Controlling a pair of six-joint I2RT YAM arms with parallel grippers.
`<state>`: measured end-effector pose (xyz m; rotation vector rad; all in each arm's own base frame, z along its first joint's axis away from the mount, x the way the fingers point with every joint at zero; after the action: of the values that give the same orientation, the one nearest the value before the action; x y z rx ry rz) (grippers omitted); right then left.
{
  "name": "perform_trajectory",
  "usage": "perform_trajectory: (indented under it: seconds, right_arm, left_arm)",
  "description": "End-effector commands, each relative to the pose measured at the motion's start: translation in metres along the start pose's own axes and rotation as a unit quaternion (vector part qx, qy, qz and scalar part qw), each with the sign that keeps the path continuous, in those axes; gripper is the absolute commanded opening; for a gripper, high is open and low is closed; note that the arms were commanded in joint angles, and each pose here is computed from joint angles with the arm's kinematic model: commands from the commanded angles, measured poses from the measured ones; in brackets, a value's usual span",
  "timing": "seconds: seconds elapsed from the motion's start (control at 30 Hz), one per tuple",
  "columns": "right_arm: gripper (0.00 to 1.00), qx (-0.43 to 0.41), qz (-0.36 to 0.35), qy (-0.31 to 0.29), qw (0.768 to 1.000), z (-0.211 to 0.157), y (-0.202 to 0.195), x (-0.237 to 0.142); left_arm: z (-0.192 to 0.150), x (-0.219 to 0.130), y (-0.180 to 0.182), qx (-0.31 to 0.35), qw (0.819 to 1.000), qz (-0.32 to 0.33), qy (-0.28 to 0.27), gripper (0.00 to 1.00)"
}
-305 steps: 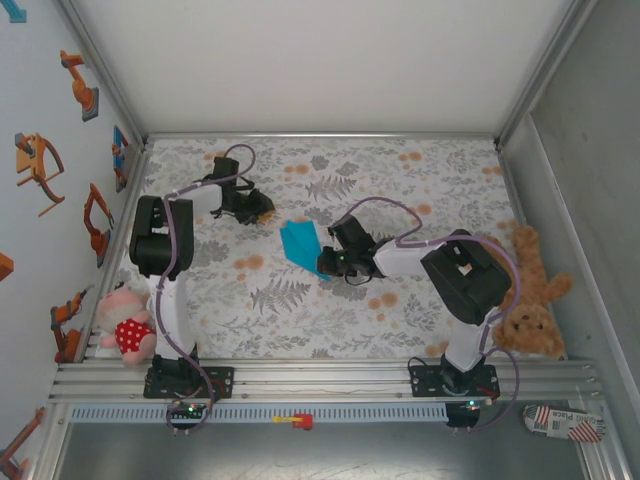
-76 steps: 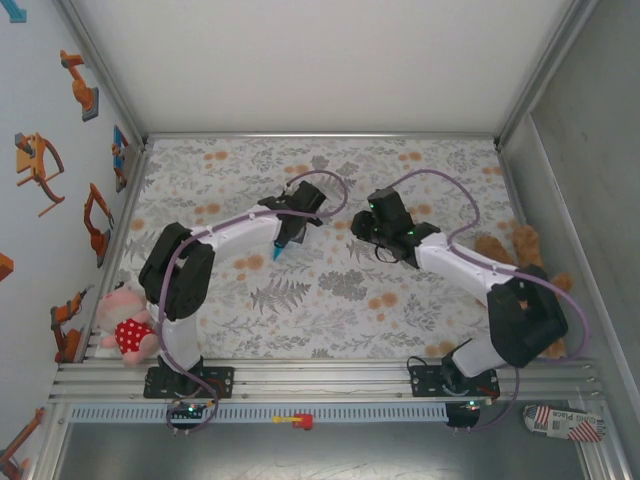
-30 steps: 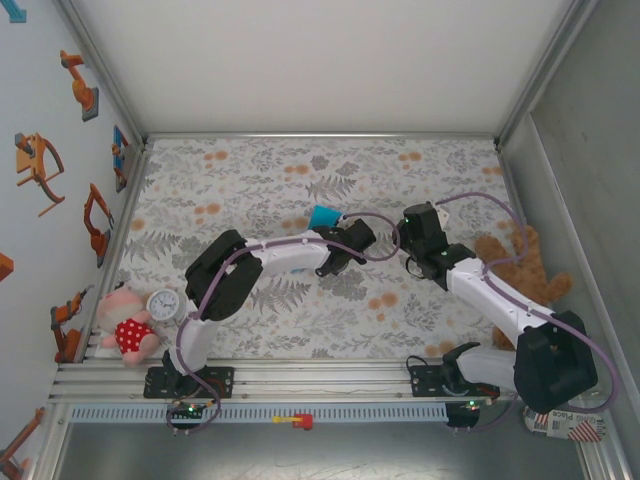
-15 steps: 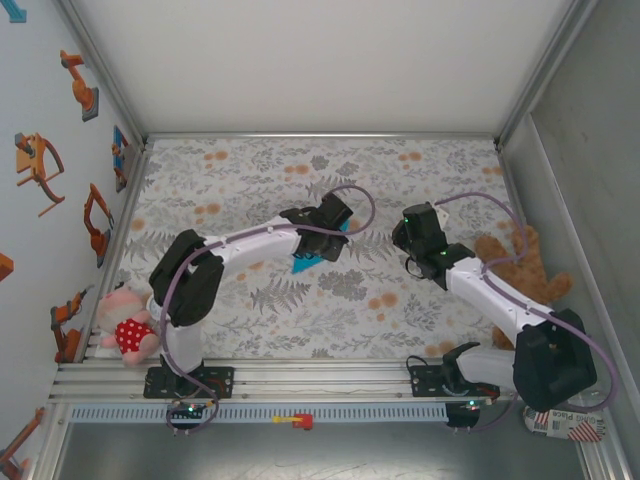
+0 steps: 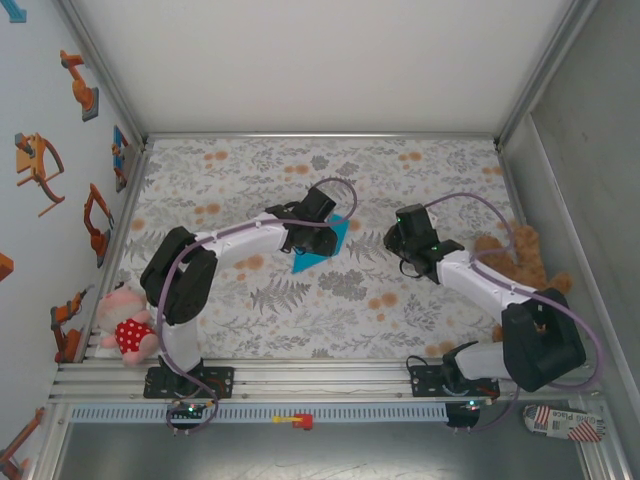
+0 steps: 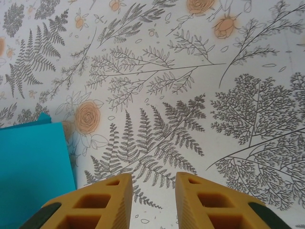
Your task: Fold a paper plane with a square sheet of paper (pick it up from the middle)
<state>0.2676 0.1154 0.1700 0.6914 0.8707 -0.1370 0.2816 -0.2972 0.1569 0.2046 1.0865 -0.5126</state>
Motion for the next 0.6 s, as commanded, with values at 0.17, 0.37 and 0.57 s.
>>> perform_trajectory:
  seconds: [0.17, 0.37, 0.57]
  right_arm:
    - [0.29, -0.01, 0.045, 0.018, 0.999, 0.007, 0.02, 0.005]
    - [0.29, -0.016, 0.06, 0.042, 0.997, 0.004, 0.025, 0.012]
    - [0.29, -0.024, 0.097, 0.09, 0.991, -0.005, 0.037, 0.023]
  left_arm:
    - [-0.006, 0.025, 0.025, -0.054, 0.998, -0.012, 0.017, 0.46]
    - [-0.013, 0.037, 0.037, -0.083, 0.996, -0.019, 0.03, 0.43]
    - [-0.019, 0.039, 0.051, -0.114, 0.993, -0.027, 0.033, 0.42]
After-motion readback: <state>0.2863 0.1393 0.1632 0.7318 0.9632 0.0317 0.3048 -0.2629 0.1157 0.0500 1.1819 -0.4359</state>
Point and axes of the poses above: each hand's point on the last joint's axis, 136 mm out from that joint toward the fingers, its own x axis out along the fingers, its own y axis along the line the jaws close on, z = x × y, the point moved 10 cm from there along -x, back along the fingers, and after that the axes turned 7 degrees about x, right-handed, at the moved point
